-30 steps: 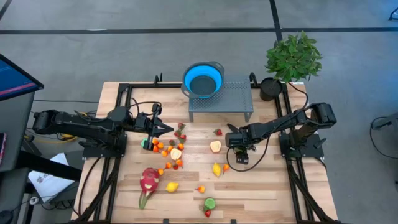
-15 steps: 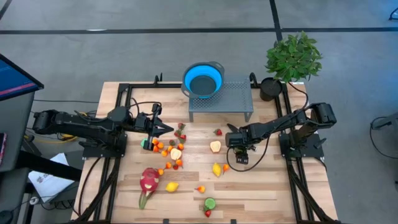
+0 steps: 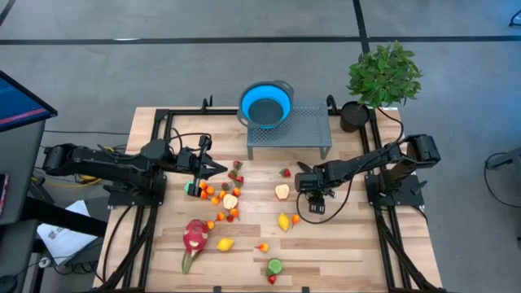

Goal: Pick & Place Fruit
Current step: Put the top kiwi into the strainer bowl, then put the knife on the shelf to the right of the strainer bowl

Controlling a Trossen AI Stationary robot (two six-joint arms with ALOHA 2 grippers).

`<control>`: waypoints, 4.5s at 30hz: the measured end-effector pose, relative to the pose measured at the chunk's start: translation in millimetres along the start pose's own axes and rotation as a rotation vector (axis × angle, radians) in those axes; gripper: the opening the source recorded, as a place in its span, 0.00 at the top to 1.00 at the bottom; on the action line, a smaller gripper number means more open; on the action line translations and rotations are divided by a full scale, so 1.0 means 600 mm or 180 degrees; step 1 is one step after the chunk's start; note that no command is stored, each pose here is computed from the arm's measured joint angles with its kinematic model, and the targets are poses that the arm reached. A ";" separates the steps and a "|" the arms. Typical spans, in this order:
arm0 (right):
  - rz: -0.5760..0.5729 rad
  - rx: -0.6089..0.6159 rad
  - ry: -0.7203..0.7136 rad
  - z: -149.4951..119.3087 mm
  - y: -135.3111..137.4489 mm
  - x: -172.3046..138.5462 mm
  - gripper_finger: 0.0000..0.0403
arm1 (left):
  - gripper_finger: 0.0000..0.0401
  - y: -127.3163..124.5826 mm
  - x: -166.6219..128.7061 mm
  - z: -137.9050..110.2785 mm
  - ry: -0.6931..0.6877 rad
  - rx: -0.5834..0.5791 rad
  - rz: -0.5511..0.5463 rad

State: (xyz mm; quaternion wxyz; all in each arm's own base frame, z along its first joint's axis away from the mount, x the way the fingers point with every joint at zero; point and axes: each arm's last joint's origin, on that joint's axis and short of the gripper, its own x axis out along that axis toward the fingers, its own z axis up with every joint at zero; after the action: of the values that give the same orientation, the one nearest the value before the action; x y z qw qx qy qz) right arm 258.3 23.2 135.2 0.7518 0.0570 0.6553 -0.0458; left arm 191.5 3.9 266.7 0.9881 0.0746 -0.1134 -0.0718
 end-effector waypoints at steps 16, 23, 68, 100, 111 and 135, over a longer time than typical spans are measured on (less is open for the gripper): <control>0.0143 -0.0212 -0.0204 0.032 0.015 -0.028 0.46 | 0.99 0.000 0.000 0.000 -0.0001 0.0000 0.0000; 0.0208 -0.0489 -0.0496 0.085 0.028 -0.100 0.46 | 0.99 0.000 0.000 0.000 -0.0003 0.0001 0.0000; -0.2151 0.0117 -0.2023 0.276 -0.182 -0.250 0.37 | 0.99 0.000 0.000 -0.002 0.0047 -0.0008 -0.0002; -0.1448 0.0163 -0.1745 0.094 -0.032 -0.370 0.63 | 0.99 0.000 0.000 -0.003 0.0064 -0.0012 -0.0004; -0.0998 0.0441 -0.1926 0.000 -0.010 -0.280 0.87 | 0.99 0.000 0.000 -0.004 0.0071 -0.0014 -0.0005; -0.0262 0.1954 -0.0548 -0.142 -0.029 -0.141 0.96 | 0.99 0.000 0.000 -0.005 0.0101 -0.0020 -0.0009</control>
State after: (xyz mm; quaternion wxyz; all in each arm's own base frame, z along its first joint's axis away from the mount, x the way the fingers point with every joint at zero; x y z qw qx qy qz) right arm 160.5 18.1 207.1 0.7497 0.2505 0.5466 -0.2764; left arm 192.1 4.1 263.6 0.9899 0.0728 -0.0973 -0.0724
